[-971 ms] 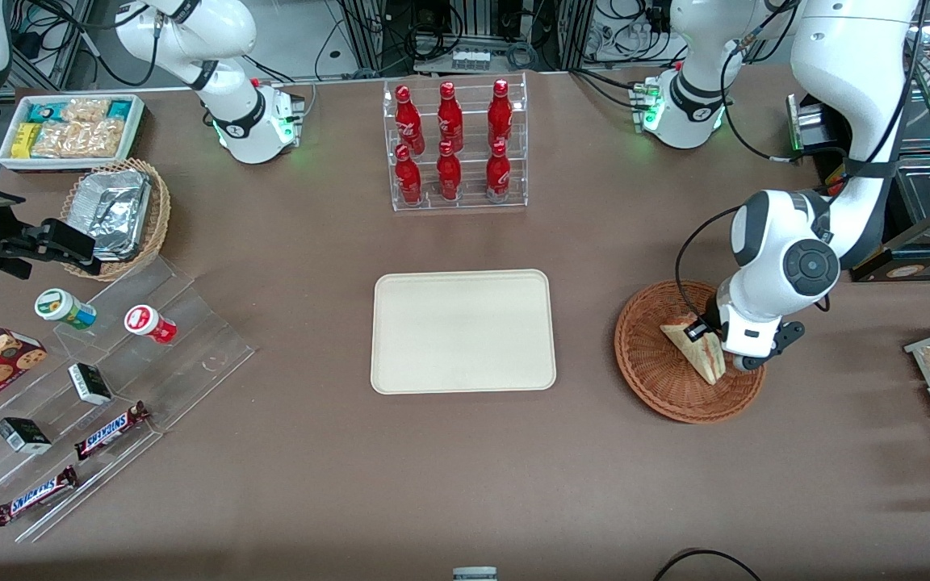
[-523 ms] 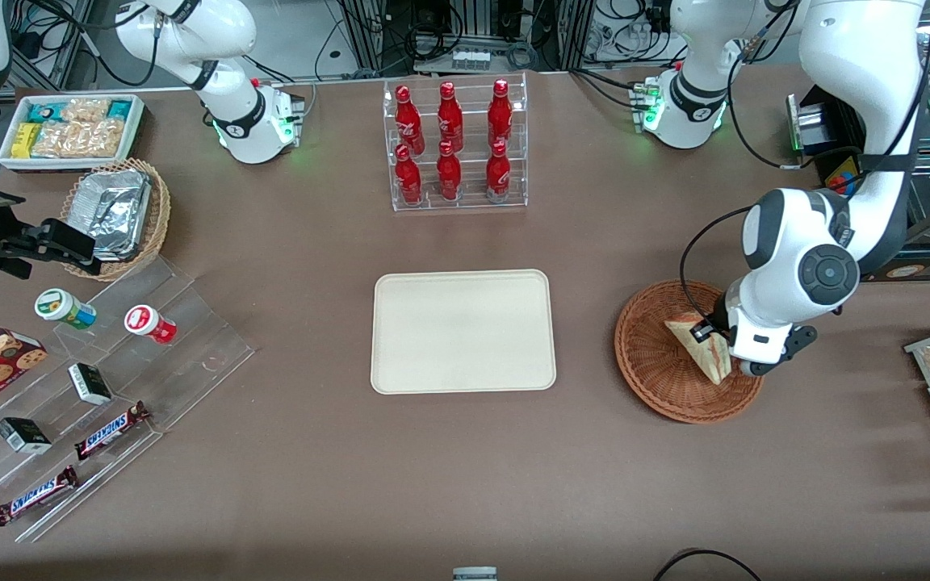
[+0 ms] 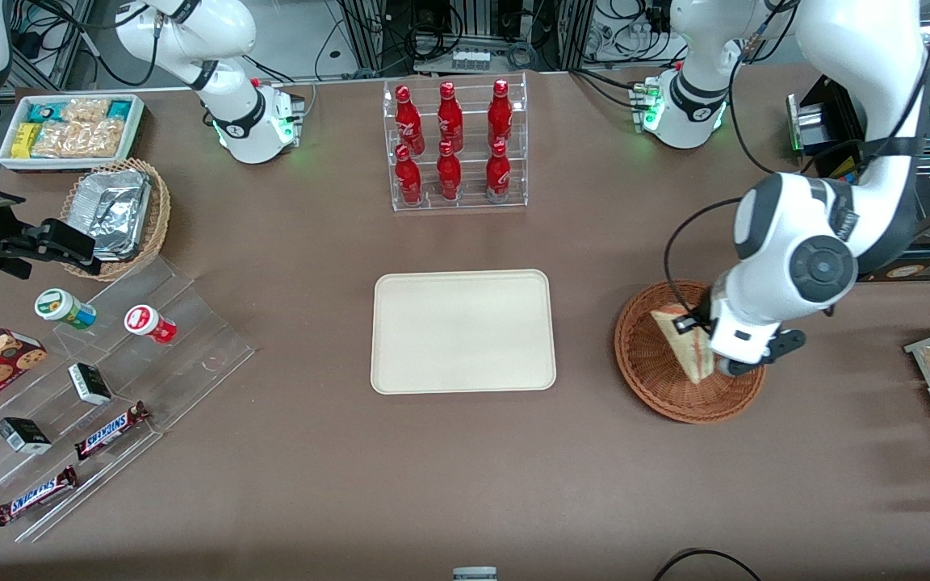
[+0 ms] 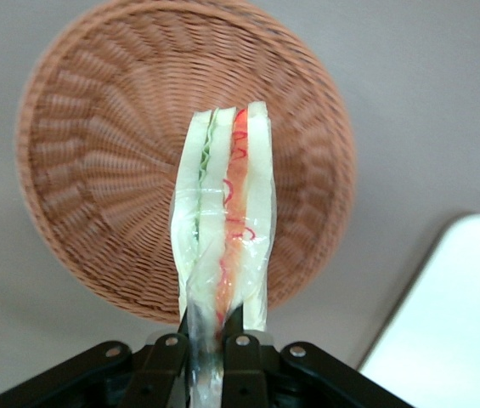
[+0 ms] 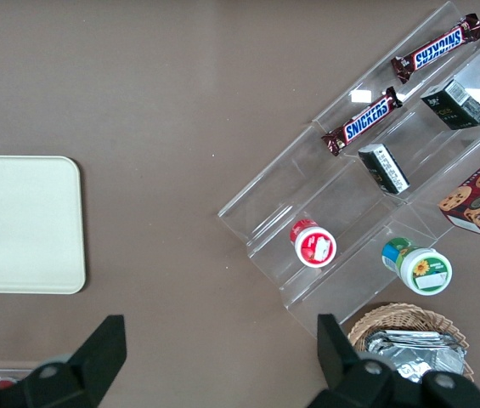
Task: Place sandwich from basket to tray
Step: 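Lift the sandwich and carry it with the left gripper to the tray, then lower the sandwich onto the cream tray and open the left gripper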
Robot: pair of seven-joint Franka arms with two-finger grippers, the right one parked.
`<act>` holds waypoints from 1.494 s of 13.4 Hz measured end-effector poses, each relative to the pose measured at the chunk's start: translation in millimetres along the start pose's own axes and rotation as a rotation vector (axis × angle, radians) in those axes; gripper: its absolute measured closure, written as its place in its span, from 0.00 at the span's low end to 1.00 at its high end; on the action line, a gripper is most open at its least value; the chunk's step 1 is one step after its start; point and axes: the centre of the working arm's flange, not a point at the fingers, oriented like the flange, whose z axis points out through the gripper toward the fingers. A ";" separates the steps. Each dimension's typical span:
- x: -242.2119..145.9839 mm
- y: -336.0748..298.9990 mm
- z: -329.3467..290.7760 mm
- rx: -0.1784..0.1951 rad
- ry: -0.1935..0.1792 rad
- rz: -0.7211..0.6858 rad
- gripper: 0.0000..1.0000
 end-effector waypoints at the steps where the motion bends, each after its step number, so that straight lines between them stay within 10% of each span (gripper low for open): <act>1: -10.2 14.4 -1.4 -0.002 0.002 0.034 0.87; 20: -115.7 224.1 78.2 -0.005 0.083 0.493 0.87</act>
